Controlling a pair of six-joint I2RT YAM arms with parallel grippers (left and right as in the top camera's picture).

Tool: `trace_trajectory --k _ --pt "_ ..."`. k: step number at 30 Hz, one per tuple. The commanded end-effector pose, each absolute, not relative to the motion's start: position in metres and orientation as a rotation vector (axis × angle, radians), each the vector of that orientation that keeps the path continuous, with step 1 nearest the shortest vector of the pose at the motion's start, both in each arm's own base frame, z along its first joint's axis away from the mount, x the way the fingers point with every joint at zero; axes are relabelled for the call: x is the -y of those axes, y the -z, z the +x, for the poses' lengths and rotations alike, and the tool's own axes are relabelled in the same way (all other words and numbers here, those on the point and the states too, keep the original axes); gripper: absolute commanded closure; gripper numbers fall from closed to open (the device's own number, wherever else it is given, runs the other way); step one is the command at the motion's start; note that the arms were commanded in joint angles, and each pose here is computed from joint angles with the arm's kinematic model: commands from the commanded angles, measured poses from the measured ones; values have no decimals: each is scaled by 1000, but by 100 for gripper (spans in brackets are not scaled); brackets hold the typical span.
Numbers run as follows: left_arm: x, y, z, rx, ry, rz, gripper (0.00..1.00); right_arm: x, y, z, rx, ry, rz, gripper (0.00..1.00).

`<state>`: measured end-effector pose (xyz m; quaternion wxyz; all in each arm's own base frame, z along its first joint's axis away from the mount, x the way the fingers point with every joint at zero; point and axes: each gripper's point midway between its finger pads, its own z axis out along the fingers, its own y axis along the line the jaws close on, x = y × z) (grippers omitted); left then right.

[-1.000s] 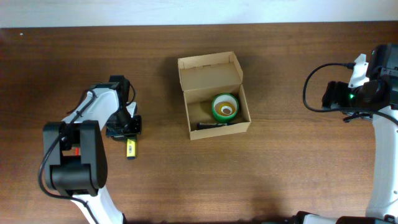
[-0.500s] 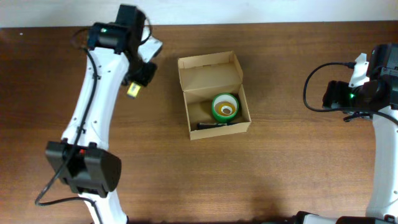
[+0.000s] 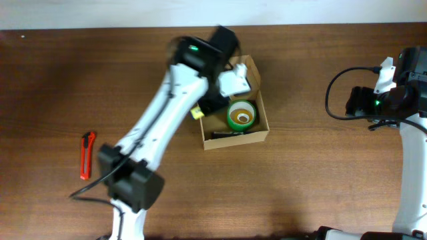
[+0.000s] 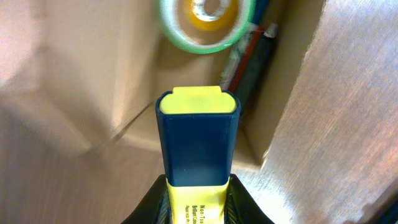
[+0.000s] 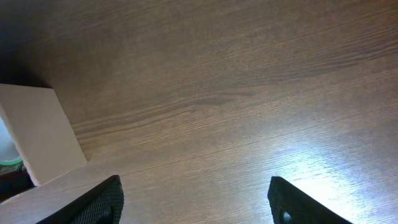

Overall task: Pack container
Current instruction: 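Lower the yellow highlighter into the box and open the left gripper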

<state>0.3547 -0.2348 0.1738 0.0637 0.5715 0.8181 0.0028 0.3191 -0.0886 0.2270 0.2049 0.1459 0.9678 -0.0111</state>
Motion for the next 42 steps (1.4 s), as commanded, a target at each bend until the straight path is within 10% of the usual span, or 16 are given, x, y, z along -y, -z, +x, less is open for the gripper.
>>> trace_trajectory --k 1,42 --pt "251 -145 348 -2437 -78 1896 99 88 -226 318 -2702 12 403 25" --pt "295 -50 337 -2409 89 2134 98 80 -226 321 -2696 -53 387 25"
